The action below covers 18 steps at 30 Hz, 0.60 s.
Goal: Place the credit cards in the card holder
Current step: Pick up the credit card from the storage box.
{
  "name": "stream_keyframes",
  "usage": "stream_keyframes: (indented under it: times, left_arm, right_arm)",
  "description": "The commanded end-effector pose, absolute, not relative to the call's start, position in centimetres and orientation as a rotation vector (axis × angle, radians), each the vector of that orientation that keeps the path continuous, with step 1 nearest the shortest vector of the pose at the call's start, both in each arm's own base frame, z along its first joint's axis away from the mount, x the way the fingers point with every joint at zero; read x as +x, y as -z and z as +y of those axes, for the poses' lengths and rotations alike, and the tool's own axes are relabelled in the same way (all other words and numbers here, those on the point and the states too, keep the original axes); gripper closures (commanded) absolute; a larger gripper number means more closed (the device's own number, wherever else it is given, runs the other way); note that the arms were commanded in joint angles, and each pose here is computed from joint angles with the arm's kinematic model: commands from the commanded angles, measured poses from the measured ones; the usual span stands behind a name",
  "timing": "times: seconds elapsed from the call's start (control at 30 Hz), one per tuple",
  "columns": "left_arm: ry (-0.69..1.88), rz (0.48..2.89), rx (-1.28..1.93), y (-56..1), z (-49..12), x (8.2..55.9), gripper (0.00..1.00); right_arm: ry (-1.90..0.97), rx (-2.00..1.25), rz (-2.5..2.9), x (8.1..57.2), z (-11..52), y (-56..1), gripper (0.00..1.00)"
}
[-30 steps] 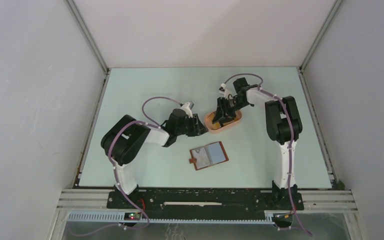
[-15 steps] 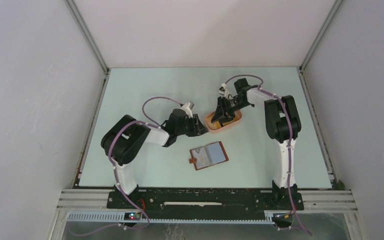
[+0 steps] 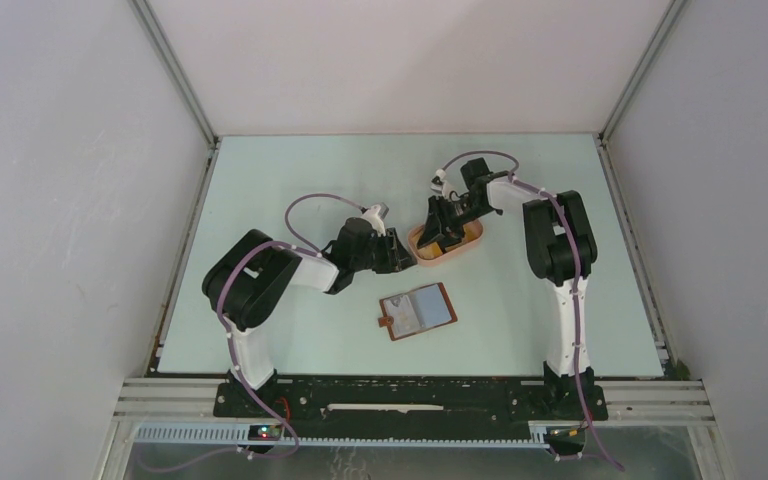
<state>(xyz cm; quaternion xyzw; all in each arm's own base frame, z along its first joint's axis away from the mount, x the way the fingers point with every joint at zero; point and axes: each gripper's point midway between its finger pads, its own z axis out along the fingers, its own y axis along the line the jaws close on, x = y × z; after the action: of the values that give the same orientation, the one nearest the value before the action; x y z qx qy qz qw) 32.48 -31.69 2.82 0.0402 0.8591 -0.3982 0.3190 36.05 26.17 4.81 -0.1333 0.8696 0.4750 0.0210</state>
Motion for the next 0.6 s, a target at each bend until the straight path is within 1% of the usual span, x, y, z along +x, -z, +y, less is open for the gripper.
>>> stream_keyframes:
  times: [0.0,0.57]
  left_arm:
    - [1.054,2.254,0.115,-3.0,-32.0,33.0,0.57]
    - [1.053,2.258,0.113,-2.9,-31.9,33.0,0.58]
  right_arm:
    - [-1.469,-0.432,2.662,36.8,26.4,-6.2,0.43]
    - [-1.457,-0.395,2.609,38.0,24.4,-8.1,0.46]
